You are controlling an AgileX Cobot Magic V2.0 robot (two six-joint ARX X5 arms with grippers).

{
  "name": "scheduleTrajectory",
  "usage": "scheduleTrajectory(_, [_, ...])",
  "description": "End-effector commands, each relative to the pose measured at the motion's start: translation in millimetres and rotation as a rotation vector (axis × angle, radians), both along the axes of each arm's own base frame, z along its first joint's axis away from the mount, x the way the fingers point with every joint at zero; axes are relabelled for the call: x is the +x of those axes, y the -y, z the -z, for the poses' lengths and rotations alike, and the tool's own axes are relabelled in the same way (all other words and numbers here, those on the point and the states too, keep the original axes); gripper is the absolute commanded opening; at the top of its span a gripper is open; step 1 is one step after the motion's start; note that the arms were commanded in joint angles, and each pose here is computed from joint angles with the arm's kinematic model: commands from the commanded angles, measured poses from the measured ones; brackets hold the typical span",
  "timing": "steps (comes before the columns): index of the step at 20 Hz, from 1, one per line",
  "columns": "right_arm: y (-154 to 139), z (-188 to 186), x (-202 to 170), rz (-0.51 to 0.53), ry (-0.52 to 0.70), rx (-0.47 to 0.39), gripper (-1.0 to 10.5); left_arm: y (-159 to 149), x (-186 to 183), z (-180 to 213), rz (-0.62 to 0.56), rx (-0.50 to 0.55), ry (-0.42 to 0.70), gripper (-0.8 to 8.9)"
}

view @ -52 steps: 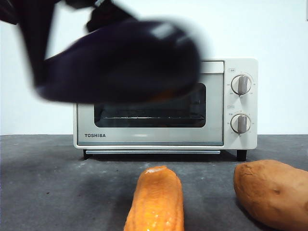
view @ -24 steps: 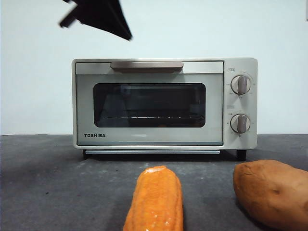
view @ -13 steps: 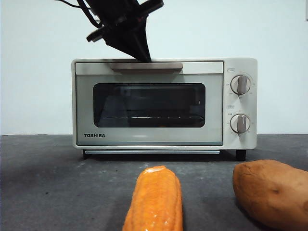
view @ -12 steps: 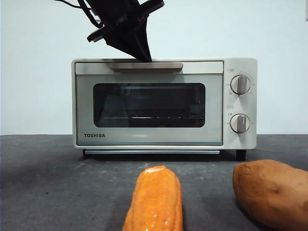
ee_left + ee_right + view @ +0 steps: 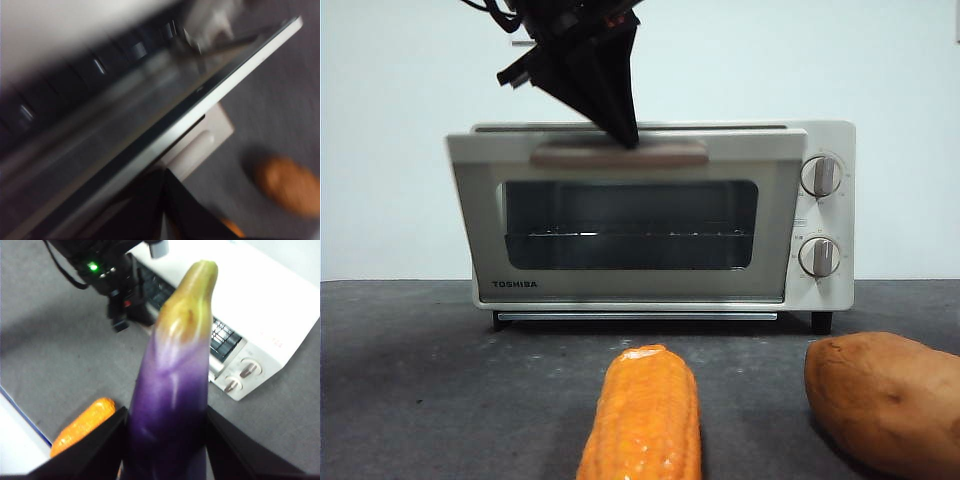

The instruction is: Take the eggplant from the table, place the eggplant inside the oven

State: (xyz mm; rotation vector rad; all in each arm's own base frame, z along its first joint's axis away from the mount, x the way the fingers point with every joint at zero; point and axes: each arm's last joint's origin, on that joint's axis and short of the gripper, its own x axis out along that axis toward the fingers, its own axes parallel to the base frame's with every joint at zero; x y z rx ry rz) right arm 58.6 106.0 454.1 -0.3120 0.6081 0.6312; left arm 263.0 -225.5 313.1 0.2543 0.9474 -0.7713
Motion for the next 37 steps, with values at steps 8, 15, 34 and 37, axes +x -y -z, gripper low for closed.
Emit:
scheduleTrajectory(8, [-9,30,2,-0.002,-0.074,-0.167,1.8,17,-28,22,0.133,0.152,-0.165,0.06])
scheduleTrajectory(15, [-23,34,9,-0.013,-0.053,-0.201,1.8,-14,-36,-17,-0.03,0.154,0.036,0.06])
scheduleTrajectory(34, [-171,127,145,-0.17,0.151,-0.544,1.7,-188,-87,19,-0.688,-0.104,0.328,0.06])
scheduleTrajectory(37, [-186,156,178,-0.182,0.181,-0.592,1.7,-193,-87,21,-0.677,-0.137,0.303,0.06])
